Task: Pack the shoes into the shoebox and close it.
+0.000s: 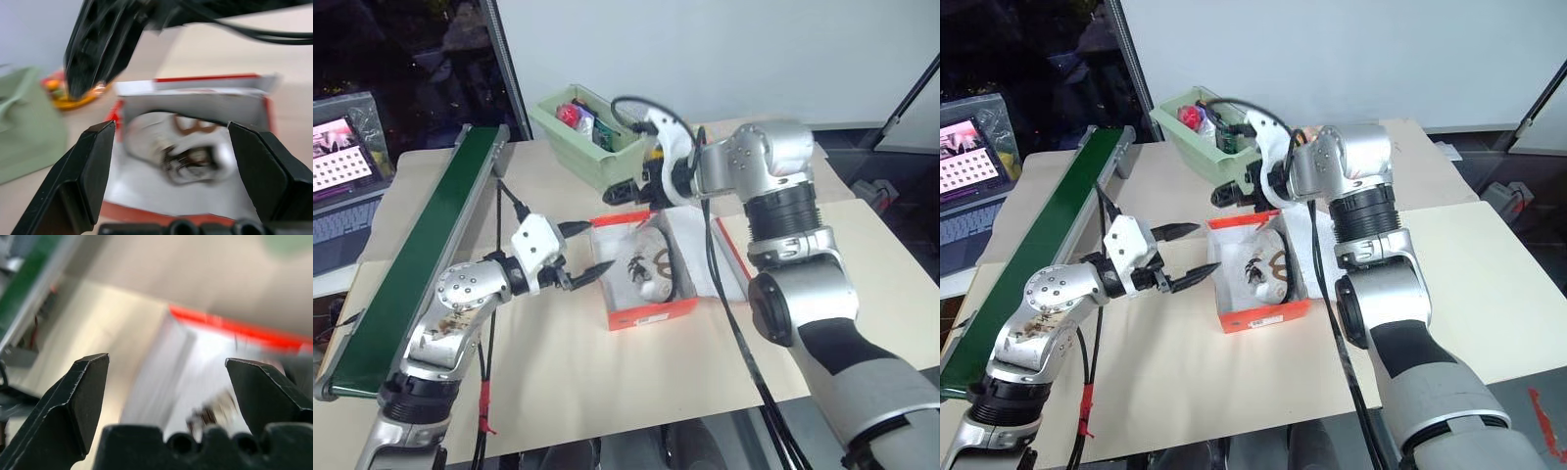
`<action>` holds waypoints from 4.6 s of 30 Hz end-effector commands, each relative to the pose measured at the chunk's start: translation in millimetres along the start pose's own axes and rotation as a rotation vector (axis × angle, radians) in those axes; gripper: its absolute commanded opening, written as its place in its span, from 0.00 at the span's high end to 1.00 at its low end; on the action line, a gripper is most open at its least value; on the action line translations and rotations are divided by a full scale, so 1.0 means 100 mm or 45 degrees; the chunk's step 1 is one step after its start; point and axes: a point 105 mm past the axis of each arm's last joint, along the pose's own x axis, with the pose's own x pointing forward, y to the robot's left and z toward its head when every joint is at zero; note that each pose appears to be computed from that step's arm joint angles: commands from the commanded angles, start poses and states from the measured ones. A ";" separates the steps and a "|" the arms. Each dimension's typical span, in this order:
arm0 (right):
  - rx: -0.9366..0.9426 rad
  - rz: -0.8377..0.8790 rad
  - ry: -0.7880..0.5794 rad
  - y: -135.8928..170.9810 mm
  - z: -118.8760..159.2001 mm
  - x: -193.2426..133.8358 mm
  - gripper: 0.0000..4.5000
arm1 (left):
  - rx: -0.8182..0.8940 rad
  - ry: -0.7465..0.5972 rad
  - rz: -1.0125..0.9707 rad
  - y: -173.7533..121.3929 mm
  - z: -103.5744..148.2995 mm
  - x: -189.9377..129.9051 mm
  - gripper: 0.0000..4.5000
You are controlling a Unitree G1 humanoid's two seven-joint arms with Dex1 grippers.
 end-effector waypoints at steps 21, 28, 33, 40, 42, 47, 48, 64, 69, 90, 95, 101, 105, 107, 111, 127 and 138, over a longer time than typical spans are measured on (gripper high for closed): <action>-0.752 -0.258 -0.622 0.13 -1.08 -0.32 0.00 | -0.080 0.218 1.354 1.31 -0.46 -1.49 0.00; -0.816 -0.152 -0.618 0.15 -1.11 -0.26 0.00 | -0.112 0.231 1.401 1.38 -0.60 -1.61 0.00; -0.773 0.033 -0.591 0.34 -1.18 -0.22 0.00 | -0.157 0.245 1.379 1.35 -0.66 -1.60 0.00; -0.812 0.257 -0.631 0.57 -1.22 -0.31 0.00 | -0.189 0.244 1.351 1.30 -0.70 -1.57 0.00; -0.814 0.286 -0.638 0.58 -1.21 -0.33 0.00 | -0.191 0.239 1.350 1.31 -0.70 -1.55 0.00; -0.842 0.287 -0.621 0.57 -1.23 -0.30 0.00 | -0.189 0.234 1.347 1.32 -0.69 -1.54 0.00; -0.839 0.288 -0.625 0.58 -1.22 -0.30 0.00 | -0.189 0.233 1.348 1.33 -0.69 -1.54 0.00; -0.811 0.293 -0.645 0.58 -1.18 -0.30 0.00 | -0.214 0.283 1.411 1.34 -0.77 -1.64 0.00; -0.800 0.277 -0.649 0.56 -1.17 -0.30 0.00 | -0.248 0.284 1.472 1.42 -0.76 -1.73 0.00; -0.754 0.217 -0.712 0.53 -0.98 -0.44 0.00 | -0.556 0.539 1.501 1.39 -1.21 -1.97 0.00; -0.742 0.210 -0.729 0.53 -0.91 -0.47 0.00 | -0.634 0.525 1.474 1.35 -1.19 -1.87 0.12; -0.733 0.198 -0.733 0.51 -0.89 -0.47 0.00 | -0.616 0.539 1.454 1.34 -1.16 -1.82 0.54; -0.727 0.191 -0.736 0.51 -0.88 -0.46 0.00 | -0.621 0.562 1.453 1.34 -1.19 -1.84 0.80; -0.722 0.188 -0.739 0.50 -0.87 -0.46 0.00 | -0.625 0.563 1.449 1.34 -1.19 -1.83 0.89; -0.719 0.174 -0.733 0.47 -0.86 -0.46 0.00 | -0.565 0.586 1.440 1.35 -1.16 -1.80 0.92; 0.363 0.186 -0.694 -0.03 -0.50 -0.23 0.00 | -0.070 0.010 0.924 0.92 0.26 -0.28 0.92; 0.828 0.336 -0.655 -0.06 -0.36 -0.19 0.00 | -0.507 -0.111 0.344 0.01 0.42 0.33 0.92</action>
